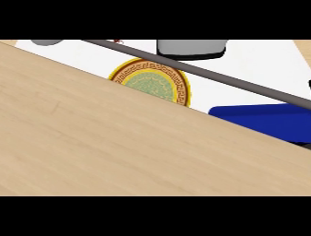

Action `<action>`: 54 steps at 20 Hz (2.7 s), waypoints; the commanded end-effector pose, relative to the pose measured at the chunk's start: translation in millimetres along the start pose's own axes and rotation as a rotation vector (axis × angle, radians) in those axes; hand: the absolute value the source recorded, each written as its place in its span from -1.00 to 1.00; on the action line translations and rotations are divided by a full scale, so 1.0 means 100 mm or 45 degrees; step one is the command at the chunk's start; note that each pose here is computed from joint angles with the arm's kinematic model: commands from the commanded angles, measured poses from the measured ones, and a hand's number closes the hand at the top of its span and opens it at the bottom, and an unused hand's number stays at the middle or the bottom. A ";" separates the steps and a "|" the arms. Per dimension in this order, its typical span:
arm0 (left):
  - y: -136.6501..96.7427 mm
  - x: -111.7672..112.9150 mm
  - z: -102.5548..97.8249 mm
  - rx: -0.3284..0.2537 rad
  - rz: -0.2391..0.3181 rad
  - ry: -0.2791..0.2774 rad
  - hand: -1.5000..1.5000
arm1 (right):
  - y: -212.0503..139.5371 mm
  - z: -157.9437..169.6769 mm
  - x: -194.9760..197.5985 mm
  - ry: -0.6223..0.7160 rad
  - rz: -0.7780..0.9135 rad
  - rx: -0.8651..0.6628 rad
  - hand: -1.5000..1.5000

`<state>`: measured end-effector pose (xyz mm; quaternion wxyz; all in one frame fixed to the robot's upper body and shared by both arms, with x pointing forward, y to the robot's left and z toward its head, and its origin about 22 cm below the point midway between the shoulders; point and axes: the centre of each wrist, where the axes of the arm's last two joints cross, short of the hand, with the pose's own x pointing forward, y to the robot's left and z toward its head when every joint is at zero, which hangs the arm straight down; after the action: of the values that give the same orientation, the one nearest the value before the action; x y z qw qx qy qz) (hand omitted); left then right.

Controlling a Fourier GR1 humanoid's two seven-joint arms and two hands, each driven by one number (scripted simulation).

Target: Pick the lemon from the tray and place it in the plate

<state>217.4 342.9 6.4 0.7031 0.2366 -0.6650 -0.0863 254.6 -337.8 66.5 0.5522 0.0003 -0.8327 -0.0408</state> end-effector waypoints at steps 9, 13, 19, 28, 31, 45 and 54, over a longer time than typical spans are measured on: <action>-0.01 -0.12 0.04 -0.087 -0.023 -0.051 0.00 | -0.93 1.15 0.46 0.043 0.028 0.037 -1.00; 0.07 -0.22 0.21 -0.094 -0.030 -0.041 0.00 | -1.17 1.07 0.67 0.222 0.322 0.226 -1.00; -0.10 -0.12 0.16 -0.126 -0.037 -0.081 0.00 | -1.15 0.76 0.75 0.383 0.603 0.325 -1.00; -0.10 0.00 -0.03 -0.118 -0.022 -0.082 0.00 | -1.04 0.38 0.72 0.658 0.811 0.541 -1.00; -0.12 -0.13 0.09 -0.102 -0.010 -0.077 0.00 | -1.14 0.30 0.63 0.718 0.834 0.590 -1.00; -0.20 -0.04 0.04 -0.126 -0.028 -0.052 0.00 | -1.10 0.11 0.03 0.849 1.005 0.880 -1.00; -0.15 -0.08 0.07 -0.114 -0.056 -0.075 0.00 | -0.80 0.25 -0.27 0.892 1.001 0.964 -1.00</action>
<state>216.2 340.1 -3.6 0.6927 0.2163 -0.6763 -0.1265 242.6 -425.0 36.3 0.7252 -0.1012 -0.5047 0.4573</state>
